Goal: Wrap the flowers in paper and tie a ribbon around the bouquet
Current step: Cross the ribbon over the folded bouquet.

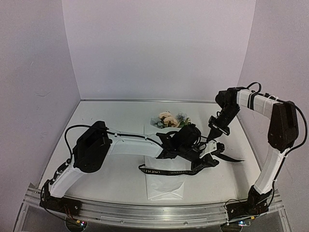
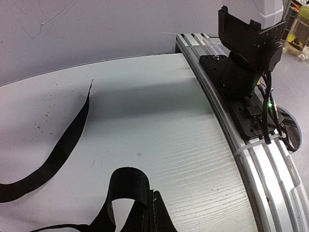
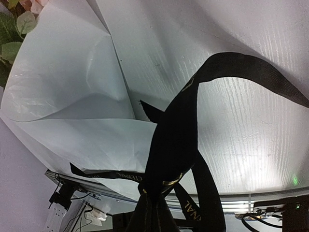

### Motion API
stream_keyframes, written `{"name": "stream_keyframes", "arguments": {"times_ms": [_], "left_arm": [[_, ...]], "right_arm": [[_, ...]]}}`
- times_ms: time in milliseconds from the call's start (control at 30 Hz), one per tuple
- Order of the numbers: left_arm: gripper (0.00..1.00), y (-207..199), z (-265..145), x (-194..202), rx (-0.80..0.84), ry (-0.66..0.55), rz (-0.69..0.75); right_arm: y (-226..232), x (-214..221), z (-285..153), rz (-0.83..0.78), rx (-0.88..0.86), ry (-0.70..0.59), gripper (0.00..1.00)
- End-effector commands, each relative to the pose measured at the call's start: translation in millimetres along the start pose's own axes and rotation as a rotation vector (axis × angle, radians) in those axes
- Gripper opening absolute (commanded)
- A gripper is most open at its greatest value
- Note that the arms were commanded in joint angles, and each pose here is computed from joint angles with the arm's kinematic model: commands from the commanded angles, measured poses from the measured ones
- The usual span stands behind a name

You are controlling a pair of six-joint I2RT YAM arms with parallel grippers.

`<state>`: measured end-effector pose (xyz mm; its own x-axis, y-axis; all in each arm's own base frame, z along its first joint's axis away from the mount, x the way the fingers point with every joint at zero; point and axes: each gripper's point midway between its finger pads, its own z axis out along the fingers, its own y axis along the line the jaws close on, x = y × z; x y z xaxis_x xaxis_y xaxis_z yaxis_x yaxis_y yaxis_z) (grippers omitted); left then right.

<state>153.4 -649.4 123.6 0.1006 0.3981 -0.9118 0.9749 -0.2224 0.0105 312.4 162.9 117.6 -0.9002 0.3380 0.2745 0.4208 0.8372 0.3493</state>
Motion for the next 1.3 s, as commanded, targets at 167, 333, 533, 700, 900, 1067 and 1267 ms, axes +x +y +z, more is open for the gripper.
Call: {"name": "stream_keyframes", "arguments": {"times_ms": [167,333,533,700,900,1067,1267], "left_arm": [[0.0,-30,-87,-145,0.067,-0.283,0.125],[0.0,-28,-80,-140,0.074,-0.281,0.116],[0.0,0,-38,-87,0.058,-0.163,0.029],[0.0,28,-21,-54,0.043,-0.144,-0.054],[0.15,42,-18,-52,0.056,-0.144,-0.097],[0.59,52,-40,-76,0.003,-0.175,-0.142],[0.74,60,-114,-125,-0.108,-0.291,-0.2]], "right_arm": [[3,2,-5,-0.017,0.006,0.017,0.0],[5,1,-5,-0.017,0.006,0.021,0.0],[8,4,-5,-0.033,0.0,0.025,0.0],[11,5,-6,-0.044,-0.011,0.03,0.0],[17,7,-10,-0.06,-0.04,0.037,0.0],[16,9,-12,-0.085,-0.041,0.028,0.0],[13,11,-14,-0.125,-0.016,0.001,0.0]]}}
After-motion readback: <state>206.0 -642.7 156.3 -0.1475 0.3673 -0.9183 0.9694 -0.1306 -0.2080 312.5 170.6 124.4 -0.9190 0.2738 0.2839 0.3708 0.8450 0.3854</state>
